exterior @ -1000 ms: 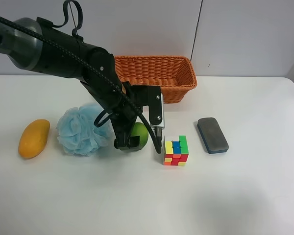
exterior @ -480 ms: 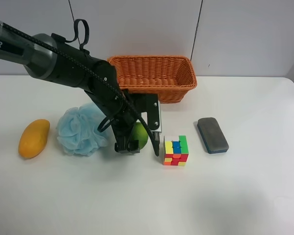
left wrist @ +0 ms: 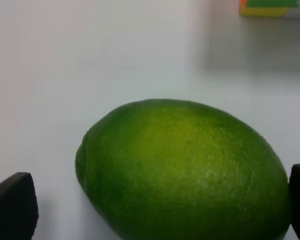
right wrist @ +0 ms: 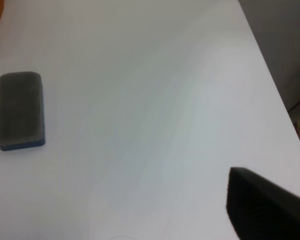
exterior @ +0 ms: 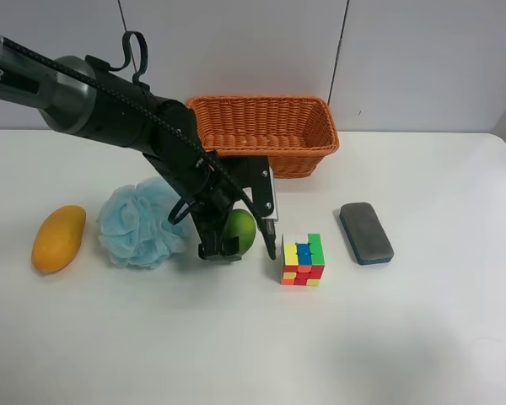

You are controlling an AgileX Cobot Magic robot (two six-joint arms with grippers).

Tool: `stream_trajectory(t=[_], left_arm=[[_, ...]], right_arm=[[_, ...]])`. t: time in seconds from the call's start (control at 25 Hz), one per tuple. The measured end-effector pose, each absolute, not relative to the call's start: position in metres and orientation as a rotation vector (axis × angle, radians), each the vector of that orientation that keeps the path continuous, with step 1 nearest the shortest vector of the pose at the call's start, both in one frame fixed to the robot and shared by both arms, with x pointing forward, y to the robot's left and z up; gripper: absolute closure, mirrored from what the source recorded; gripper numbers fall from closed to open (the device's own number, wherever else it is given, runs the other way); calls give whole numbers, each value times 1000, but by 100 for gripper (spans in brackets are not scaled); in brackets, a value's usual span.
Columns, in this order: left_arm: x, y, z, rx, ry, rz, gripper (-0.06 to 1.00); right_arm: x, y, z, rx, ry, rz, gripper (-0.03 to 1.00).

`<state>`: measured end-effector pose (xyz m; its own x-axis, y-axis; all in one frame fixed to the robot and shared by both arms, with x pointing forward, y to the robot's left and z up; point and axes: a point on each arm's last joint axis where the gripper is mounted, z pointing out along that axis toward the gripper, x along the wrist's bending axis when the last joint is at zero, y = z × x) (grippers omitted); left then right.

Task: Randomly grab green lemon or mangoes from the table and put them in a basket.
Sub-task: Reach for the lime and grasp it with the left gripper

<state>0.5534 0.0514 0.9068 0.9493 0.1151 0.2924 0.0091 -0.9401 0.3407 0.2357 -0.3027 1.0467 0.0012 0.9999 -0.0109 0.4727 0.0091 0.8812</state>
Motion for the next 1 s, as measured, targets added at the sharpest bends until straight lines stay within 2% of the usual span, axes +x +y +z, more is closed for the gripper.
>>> stream_trajectory(t=[0.24,0.68,0.76,0.8,0.84,1.0], left_arm=[[553,52,893,2793,100,394,-5],[553,52,893,2793,101,394,-4],[553,52,893,2793,101,394,5],[553,52,893,2793,103,393,16],[553,52,893,2793,102,393,19],[553,52,893,2791,119,390,19]], right_arm=[[236,-303,1047,1555,1563,924,-2],[236,-303,1047,1555,1563,924,-2],[236,-303,1047,1555,1563,924,-2],[236,-303,1047,1555,1563,924,-2],[236,-303,1047,1555,1563,924,-2],[236,-303,1047,1555,1563,924,-2]])
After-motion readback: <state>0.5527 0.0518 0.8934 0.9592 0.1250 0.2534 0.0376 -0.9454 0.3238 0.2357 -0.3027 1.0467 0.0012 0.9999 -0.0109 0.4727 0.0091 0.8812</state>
